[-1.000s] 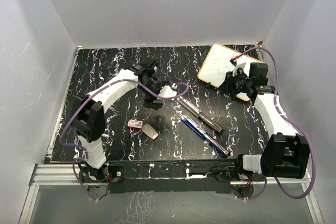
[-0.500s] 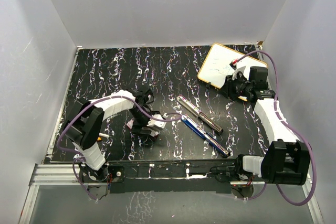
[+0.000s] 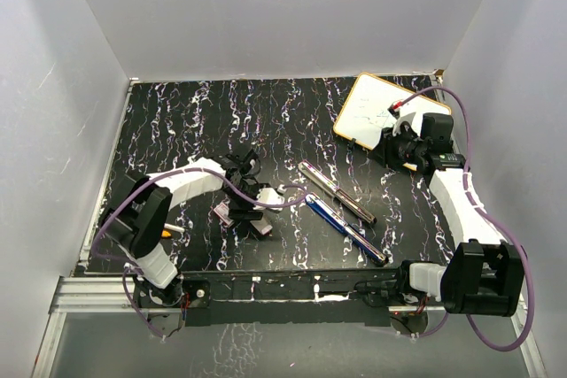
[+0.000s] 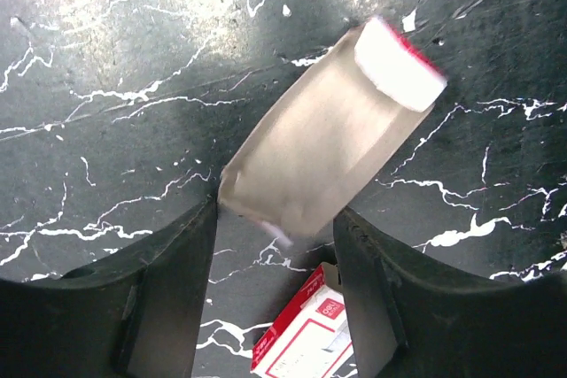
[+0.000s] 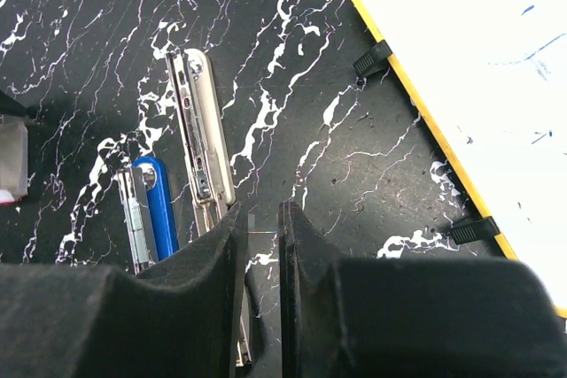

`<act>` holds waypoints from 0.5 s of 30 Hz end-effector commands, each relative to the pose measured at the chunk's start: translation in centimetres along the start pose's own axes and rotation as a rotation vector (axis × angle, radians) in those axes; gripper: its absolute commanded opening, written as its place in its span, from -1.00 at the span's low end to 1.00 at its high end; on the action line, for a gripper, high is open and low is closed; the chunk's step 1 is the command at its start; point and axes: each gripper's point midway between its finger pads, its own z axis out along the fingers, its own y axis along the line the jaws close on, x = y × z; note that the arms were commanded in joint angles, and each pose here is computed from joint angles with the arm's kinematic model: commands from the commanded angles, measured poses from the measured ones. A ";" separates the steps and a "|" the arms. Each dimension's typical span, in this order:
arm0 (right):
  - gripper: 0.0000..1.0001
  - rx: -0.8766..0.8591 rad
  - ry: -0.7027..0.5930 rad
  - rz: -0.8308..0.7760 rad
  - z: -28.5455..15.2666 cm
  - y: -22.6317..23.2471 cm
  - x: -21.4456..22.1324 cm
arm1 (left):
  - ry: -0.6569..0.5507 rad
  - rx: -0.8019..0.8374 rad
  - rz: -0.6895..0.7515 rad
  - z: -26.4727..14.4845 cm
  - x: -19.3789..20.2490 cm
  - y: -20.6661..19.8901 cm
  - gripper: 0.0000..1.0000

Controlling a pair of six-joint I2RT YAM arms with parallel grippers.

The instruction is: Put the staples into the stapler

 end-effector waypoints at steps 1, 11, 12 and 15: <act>-0.61 -0.010 -0.037 -0.064 0.2 0.0 -1.1 | 0.100 -0.106 -0.071 -1.0 2.6 0.7 0.02; -0.61 -0.135 -0.007 -0.159 3.7 3.2 -2.2 | 0.020 -0.190 -0.218 -3.5 3.7 1.5 -0.13; -0.61 -0.145 0.002 -0.177 4.2 3.9 -2.2 | 0.006 -0.192 -0.223 -3.7 3.5 1.5 -0.12; -0.61 -0.172 0.029 -0.234 5.8 5.7 -2.2 | -0.048 -0.200 -0.243 -4.6 2.8 1.7 -0.06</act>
